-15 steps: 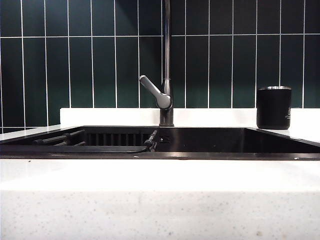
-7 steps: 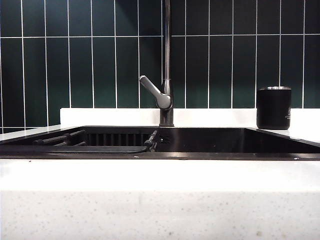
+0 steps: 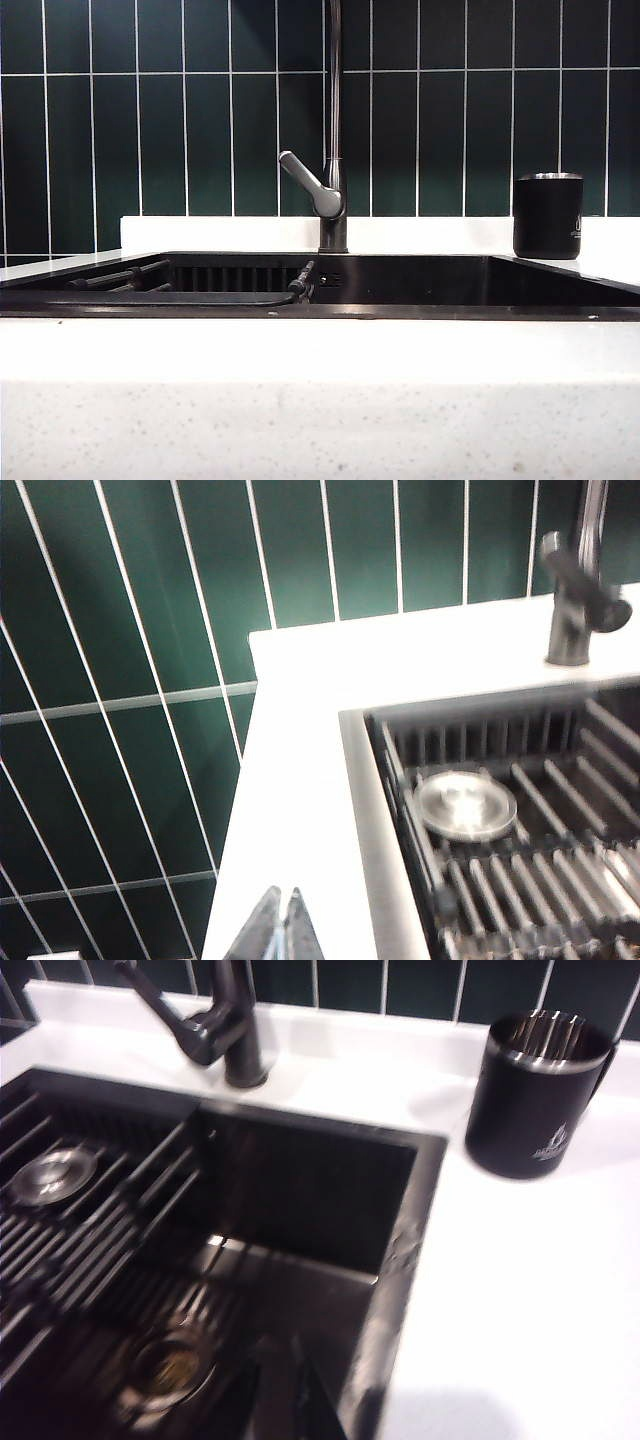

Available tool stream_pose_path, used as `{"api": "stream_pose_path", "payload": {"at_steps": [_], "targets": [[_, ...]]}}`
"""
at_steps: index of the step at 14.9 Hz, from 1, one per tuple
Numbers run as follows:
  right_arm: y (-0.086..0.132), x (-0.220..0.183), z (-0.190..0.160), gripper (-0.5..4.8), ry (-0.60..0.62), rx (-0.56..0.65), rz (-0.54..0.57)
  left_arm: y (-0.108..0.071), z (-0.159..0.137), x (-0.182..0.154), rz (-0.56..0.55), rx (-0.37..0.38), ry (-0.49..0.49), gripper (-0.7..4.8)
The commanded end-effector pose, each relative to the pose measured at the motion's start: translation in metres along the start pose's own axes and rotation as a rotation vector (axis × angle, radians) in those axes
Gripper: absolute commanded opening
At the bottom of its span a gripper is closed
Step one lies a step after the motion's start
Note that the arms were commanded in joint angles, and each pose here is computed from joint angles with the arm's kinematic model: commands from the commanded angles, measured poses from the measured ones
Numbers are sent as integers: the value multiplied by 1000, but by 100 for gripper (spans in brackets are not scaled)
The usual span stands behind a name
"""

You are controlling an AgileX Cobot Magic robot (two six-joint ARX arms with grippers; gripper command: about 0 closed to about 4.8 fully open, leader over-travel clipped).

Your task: Pick up the mug next to the sink, go to the faucet to get some water, pour the water into the sink, and finally put the mug back to its place.

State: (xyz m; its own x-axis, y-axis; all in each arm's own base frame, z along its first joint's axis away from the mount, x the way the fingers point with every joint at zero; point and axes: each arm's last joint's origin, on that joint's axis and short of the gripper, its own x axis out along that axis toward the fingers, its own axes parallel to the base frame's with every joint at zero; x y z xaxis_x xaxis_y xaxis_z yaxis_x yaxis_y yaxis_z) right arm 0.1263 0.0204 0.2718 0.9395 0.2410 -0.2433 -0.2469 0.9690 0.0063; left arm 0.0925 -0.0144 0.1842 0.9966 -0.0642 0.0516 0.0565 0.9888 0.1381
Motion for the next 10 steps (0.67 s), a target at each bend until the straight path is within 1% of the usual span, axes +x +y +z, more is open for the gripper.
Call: {"api": "stream_pose_path", "payload": {"at_steps": [1,2,3,5,10], "targets": [[-2,7,-7,59,-74,-4,-63,-1,-8,2,7,2,-13,-7],[-3,8,-10,48,-82,-4,-70,-2,-13,3,7,2,-15,-7],[-3,10,-14,48,-82,-4,-70,-2,-14,3,4,4,1,-7],[-3,12,-18,49,-81,-4,-71,-2,-14,3,9,4,2,-6],[-3,10,-16,49,-112,-6,-71,-2,-14,3,4,4,7,-6]]}}
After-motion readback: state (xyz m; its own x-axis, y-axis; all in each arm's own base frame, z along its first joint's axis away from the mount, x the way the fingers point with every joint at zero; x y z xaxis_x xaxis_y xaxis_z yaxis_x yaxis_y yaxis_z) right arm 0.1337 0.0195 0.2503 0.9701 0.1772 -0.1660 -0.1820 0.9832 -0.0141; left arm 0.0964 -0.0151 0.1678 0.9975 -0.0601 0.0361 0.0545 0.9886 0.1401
